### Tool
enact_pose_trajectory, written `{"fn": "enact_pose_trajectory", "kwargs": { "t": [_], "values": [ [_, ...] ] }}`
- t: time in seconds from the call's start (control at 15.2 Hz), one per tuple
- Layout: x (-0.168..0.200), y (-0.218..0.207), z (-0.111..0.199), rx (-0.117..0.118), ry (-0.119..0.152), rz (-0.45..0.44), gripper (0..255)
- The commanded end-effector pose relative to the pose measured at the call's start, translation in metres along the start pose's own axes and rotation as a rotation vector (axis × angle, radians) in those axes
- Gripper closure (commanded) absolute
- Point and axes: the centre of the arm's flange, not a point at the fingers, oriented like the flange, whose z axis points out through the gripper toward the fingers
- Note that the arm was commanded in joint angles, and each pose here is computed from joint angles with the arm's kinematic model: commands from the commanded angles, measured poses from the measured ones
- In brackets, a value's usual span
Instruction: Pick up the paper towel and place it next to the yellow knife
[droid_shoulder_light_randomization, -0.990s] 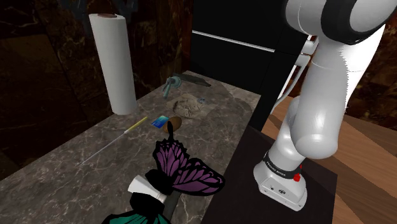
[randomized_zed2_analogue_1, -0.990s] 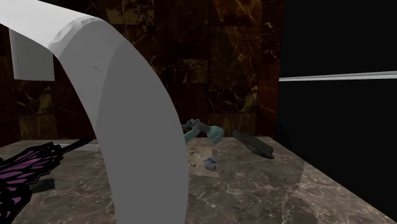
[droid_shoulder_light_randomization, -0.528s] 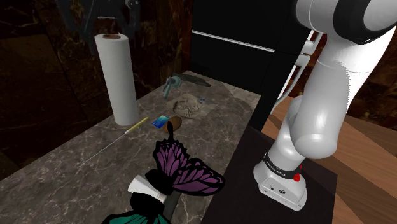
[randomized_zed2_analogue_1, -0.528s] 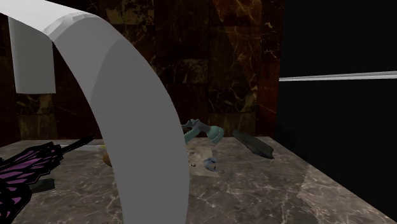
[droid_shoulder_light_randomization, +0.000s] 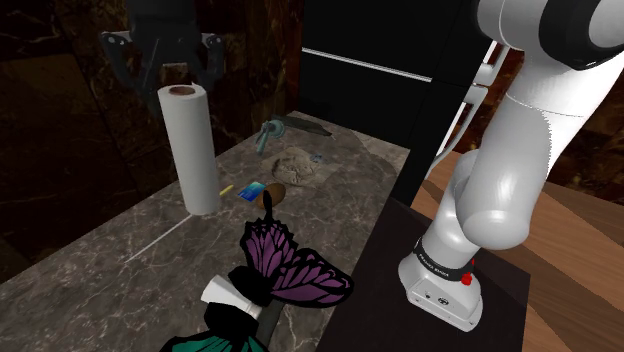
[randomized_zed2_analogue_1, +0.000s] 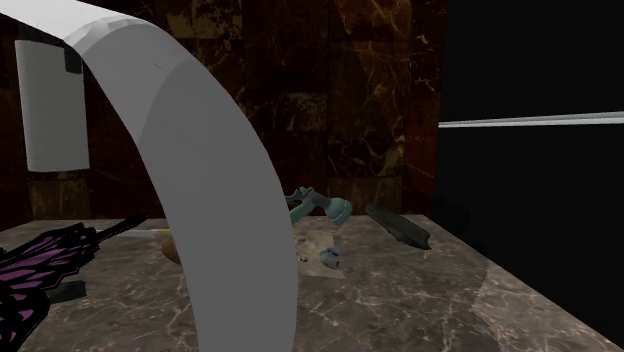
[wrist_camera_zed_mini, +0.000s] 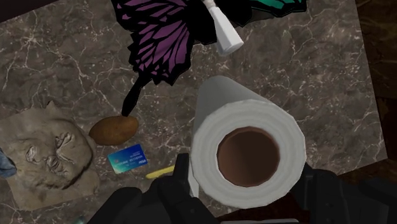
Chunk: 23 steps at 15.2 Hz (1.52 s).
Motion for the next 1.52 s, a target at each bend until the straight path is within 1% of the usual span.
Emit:
{"fn": "enact_pose_trajectory", "kwargs": {
  "t": [0.0,1.45],
  "values": [
    [0.001,0.001,0.011,0.0,0.0,0.0,255],
    [0.006,0.007,0.127,0.0,0.0,0.0,255]
  ]
}}
